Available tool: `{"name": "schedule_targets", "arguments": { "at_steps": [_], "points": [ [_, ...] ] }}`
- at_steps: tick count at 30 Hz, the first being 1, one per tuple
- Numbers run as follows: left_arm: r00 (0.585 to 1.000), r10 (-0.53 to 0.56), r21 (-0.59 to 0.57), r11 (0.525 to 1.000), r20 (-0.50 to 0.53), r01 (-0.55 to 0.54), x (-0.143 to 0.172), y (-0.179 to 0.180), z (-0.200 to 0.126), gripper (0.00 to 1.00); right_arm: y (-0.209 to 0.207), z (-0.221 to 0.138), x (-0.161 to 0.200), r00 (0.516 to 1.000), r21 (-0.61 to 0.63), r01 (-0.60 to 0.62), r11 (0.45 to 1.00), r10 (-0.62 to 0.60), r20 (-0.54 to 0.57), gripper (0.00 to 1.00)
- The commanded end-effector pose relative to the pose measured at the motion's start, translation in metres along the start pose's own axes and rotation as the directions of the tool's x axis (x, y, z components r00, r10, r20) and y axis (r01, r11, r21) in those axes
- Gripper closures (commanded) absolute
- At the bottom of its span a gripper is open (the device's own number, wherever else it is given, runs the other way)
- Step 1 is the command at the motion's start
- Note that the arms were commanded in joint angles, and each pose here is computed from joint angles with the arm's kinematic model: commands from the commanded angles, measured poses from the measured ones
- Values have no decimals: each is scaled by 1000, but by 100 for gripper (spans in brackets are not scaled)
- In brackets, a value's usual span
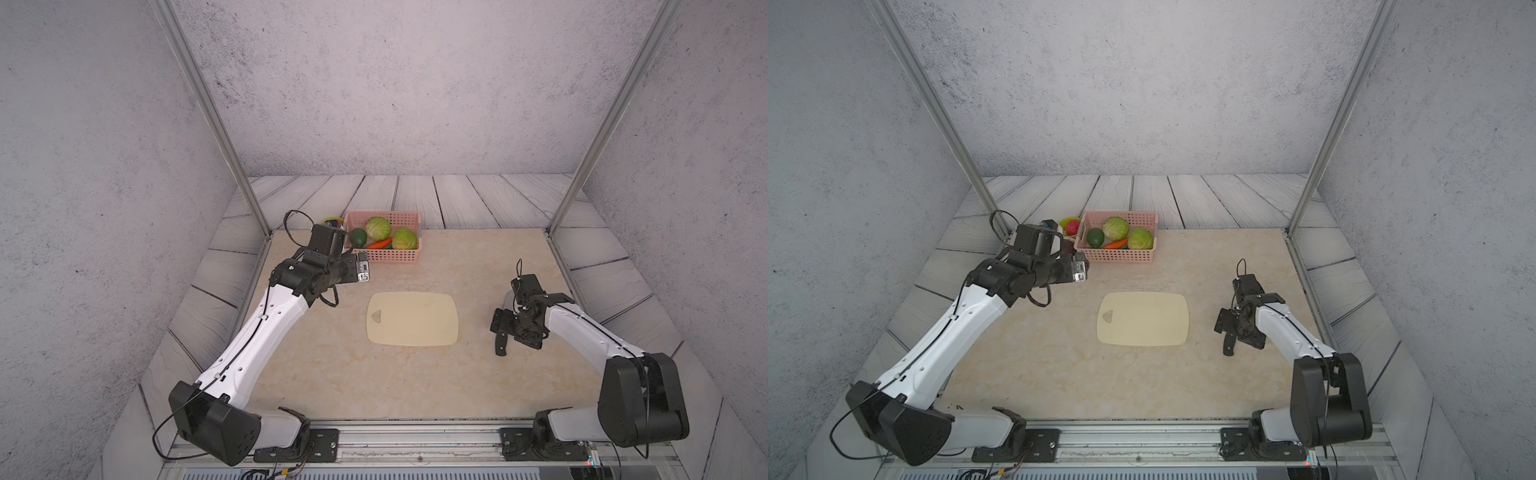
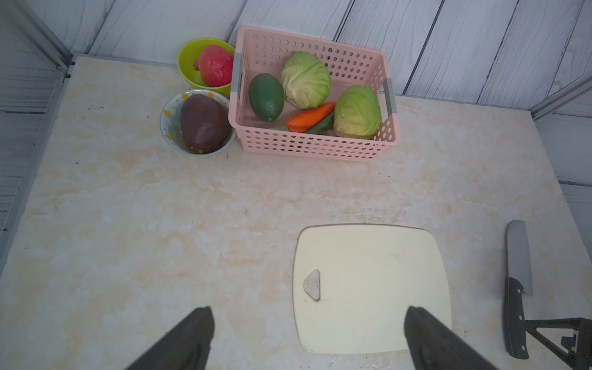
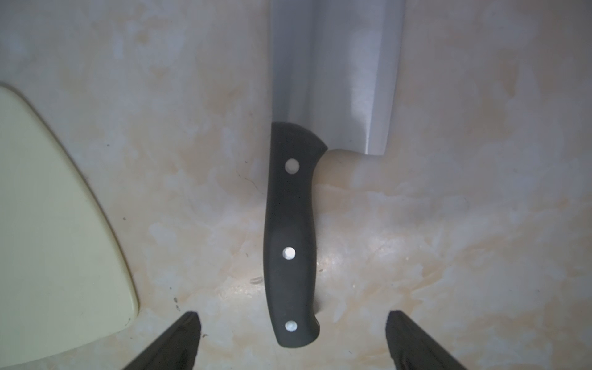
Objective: Align the knife with the edge of the cutting board
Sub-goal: Pick up the knife at the center of the board.
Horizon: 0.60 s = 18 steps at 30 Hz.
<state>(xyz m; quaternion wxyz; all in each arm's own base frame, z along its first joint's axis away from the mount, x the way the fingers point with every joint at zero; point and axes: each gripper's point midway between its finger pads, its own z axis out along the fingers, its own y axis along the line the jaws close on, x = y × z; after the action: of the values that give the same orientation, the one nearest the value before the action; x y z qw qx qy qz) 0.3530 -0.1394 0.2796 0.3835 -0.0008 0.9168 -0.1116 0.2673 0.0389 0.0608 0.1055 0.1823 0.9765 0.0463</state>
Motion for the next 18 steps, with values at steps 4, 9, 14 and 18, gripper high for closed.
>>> {"name": "schedule_targets", "arguments": {
  "at_steps": [4,9,14,18],
  "points": [
    [1000,3,40,999,16,-4,-4,-3,-9,2,-17,13,2,998,41,-52,998,53,-23,12],
    [1000,-20,67,998,3,20,-4,-3,-7,2,-17,20,2,997,29,-72,997,72,-30,17],
    [999,-44,83,996,-4,45,-6,-1,-5,2,-9,25,0,995,-1,-86,996,86,-43,23],
    [998,-64,94,993,-8,64,-7,2,-3,2,-2,28,-5,994,-23,-96,995,95,-48,26]
  ]
}}
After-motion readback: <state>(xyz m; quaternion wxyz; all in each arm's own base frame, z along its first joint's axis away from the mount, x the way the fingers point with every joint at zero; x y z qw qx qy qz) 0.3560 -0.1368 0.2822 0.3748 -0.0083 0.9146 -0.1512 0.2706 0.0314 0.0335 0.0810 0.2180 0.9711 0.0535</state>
